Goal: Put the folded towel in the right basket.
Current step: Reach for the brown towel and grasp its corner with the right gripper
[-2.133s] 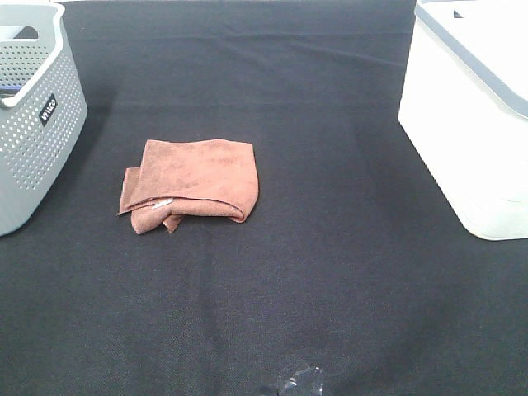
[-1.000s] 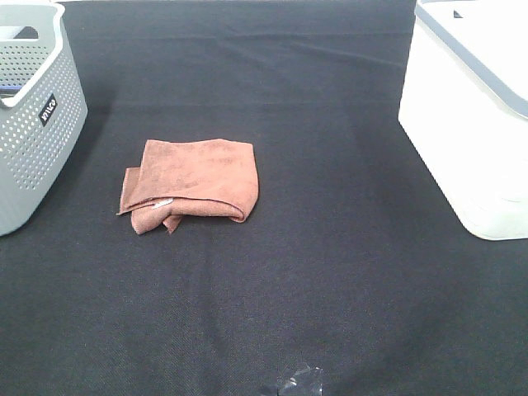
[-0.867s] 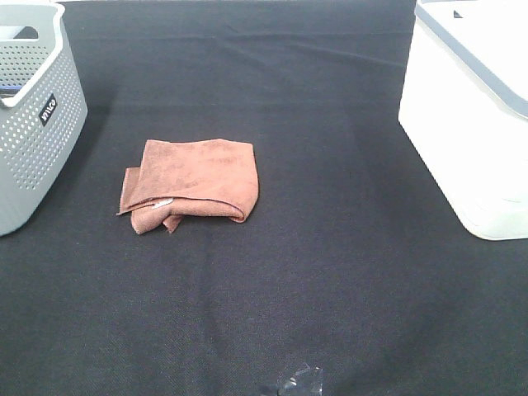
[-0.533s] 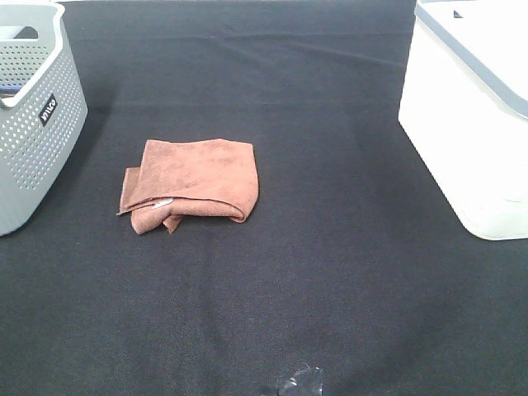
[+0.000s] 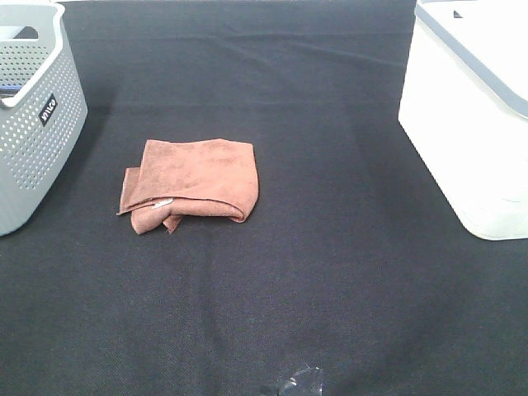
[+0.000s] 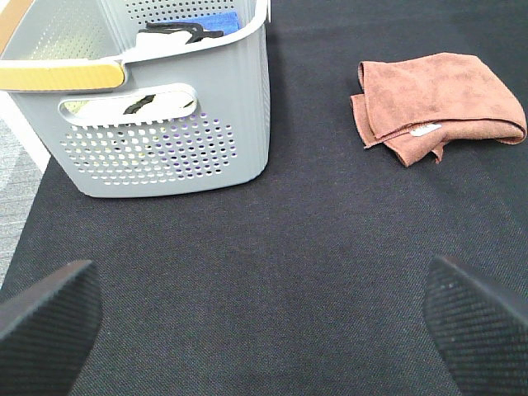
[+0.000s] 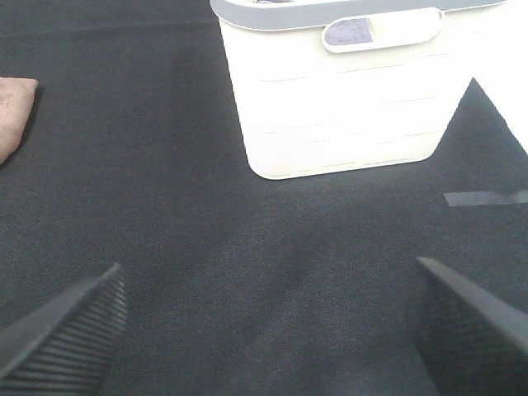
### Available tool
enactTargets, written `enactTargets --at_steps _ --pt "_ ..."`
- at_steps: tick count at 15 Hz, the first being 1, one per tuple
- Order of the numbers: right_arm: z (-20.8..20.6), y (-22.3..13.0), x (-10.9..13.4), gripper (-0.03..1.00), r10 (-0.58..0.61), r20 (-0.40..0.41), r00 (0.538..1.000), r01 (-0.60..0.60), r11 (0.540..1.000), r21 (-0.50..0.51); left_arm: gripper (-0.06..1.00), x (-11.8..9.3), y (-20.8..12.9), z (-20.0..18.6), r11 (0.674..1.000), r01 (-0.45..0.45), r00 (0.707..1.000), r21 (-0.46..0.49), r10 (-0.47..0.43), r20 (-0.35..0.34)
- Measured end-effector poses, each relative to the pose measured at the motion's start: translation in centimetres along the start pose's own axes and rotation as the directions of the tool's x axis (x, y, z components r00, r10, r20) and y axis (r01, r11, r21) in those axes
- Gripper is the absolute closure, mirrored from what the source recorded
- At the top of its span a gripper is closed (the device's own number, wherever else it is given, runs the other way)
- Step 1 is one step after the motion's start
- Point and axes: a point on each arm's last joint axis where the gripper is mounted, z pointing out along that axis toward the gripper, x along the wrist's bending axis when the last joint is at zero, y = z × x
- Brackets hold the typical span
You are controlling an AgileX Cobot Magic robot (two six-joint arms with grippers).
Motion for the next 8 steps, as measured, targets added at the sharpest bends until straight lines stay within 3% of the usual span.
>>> enactTargets --at_steps 8 --pt "0.00 0.00 -0.01 0.08 -0.001 0.001 1.000 0.001 1.000 0.000 -0.05 0.00 0.00 0.00 1.000 0.000 1.000 0.000 0.000 0.000"
